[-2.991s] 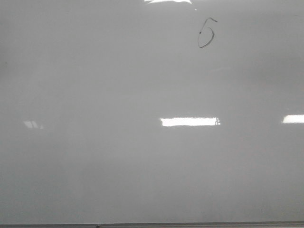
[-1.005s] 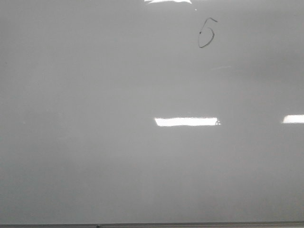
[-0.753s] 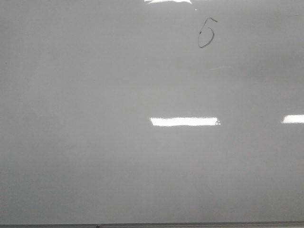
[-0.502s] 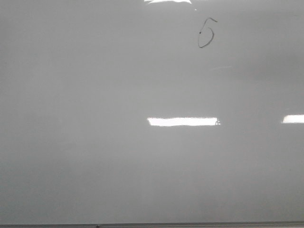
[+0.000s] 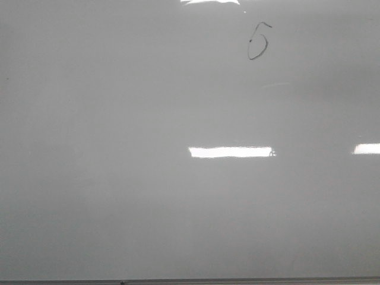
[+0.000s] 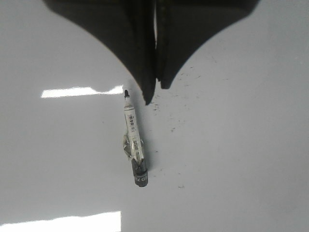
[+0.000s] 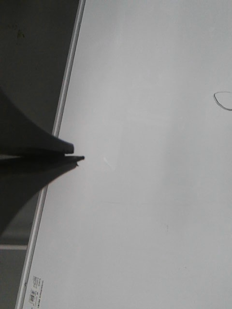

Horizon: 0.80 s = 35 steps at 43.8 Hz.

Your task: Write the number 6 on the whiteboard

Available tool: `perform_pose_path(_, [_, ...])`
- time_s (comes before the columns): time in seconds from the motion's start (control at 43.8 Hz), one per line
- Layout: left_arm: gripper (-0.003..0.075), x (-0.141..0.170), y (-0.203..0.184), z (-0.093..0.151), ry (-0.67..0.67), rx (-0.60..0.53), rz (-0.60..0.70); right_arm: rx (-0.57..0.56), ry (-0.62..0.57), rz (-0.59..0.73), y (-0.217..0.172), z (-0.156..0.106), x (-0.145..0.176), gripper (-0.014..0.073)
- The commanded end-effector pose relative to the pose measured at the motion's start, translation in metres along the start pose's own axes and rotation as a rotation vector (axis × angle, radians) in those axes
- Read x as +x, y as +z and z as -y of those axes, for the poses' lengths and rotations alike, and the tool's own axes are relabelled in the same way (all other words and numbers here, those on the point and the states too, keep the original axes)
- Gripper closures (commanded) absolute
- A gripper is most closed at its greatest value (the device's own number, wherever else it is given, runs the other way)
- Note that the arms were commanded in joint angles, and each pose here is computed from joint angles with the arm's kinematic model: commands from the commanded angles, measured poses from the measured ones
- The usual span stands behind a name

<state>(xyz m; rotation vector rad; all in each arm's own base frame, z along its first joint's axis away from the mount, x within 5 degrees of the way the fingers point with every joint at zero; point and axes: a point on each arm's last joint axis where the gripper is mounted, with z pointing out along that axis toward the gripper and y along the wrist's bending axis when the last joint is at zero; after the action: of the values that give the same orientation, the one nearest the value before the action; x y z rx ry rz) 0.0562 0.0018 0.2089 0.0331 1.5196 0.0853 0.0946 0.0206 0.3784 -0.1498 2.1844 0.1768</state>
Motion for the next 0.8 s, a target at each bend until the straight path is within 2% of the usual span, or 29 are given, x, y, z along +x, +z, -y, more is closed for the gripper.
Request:
perform_pose_path(0.0, [0.0741, -0.007, -0.002, 0.0, -0.005, 0.0, 0.102, 0.006, -0.01, 0.094, -0.005, 0.0, -0.012, 0.0663])
perform_pose_path(0.434, [0.0741, -0.007, -0.002, 0.0, -0.005, 0.0, 0.102, 0.006, -0.01, 0.097, -0.005, 0.0, -0.012, 0.0663])
perform_pose_path(0.548, [0.0741, -0.007, -0.002, 0.0, -0.005, 0.0, 0.102, 0.009, -0.006, 0.108, -0.007, 0.001, -0.002, 0.0663])
perform_pose_path(0.662, [0.0741, -0.007, -0.002, 0.0, -0.005, 0.0, 0.102, 0.052, -0.007, 0.219, -0.006, 0.007, 0.019, 0.0663])
perform_pose_path(0.776, [0.0741, -0.007, -0.002, 0.0, -0.005, 0.0, 0.102, 0.096, 0.005, 0.395, 0.002, 0.012, 0.042, 0.0663])
